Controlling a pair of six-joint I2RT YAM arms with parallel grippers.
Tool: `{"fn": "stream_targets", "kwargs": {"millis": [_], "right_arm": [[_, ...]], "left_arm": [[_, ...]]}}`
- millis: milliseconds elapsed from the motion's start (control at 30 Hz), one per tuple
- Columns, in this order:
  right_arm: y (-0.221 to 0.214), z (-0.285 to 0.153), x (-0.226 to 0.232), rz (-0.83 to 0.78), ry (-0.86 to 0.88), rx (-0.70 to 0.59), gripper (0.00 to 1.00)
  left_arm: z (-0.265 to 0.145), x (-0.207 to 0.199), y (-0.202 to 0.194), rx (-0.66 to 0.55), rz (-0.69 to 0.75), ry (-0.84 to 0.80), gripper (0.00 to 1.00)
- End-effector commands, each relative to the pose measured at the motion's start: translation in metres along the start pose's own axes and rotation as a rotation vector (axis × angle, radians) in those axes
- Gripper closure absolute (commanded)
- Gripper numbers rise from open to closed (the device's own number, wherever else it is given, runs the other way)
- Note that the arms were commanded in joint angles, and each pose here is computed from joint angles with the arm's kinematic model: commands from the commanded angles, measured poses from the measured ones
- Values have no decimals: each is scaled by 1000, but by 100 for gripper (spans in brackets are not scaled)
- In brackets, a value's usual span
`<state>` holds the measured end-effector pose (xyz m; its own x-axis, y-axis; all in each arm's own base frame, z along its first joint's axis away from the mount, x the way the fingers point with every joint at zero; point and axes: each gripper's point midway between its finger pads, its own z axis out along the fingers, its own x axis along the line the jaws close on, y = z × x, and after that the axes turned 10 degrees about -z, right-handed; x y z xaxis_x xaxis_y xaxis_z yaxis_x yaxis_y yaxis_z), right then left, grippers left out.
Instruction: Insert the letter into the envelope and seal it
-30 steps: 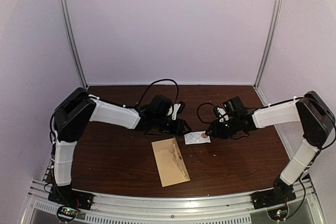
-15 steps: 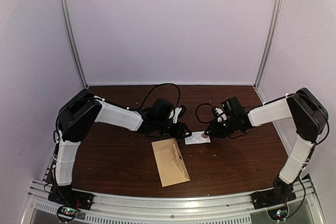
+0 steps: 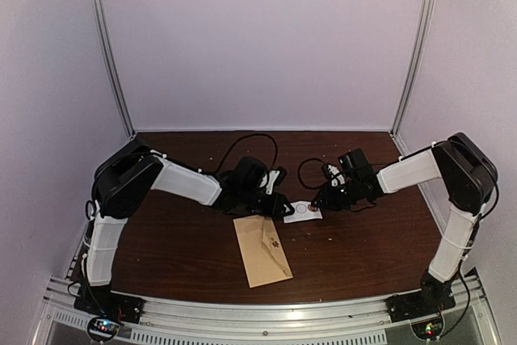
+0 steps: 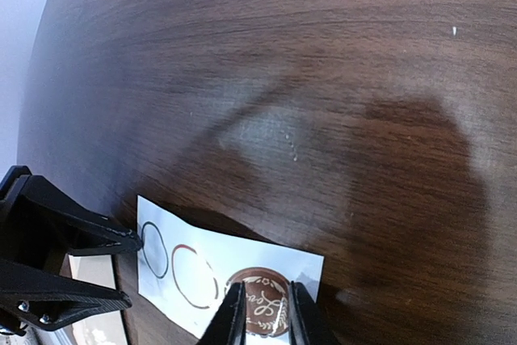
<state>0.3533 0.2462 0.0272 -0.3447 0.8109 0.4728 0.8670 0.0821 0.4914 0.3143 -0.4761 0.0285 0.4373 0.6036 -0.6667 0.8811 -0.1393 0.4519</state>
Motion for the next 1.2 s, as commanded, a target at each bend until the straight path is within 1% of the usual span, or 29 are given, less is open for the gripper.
{"fn": "stream_targets", "kwargs": {"millis": [0,200,533,700,833,967,1033,1167], "right_arm": [[0,6,2,0,33,9,81],[-1,6,-1,8,19,7,84],[-2,9,-6,29,-7,12,100],[-1,7,-5,27,-2,4,100],[10,-3,6,17,35,-41,100],[25,-15,24,1,99,-85,100],[30,-20,33,-12,135,-101,100],[37,-30,52,-47,219,-121,100]], "left_arm": [[6,11,-10,19,-9,0,62],[6,11,-9,20,-10,-1,62],[6,9,-8,18,-10,-1,63],[4,9,-6,11,-6,3,63],[-6,3,3,-26,9,13,62],[-26,-8,21,-102,45,23,57],[-40,-17,32,-140,66,17,52],[-69,-27,47,-196,103,17,45]]}}
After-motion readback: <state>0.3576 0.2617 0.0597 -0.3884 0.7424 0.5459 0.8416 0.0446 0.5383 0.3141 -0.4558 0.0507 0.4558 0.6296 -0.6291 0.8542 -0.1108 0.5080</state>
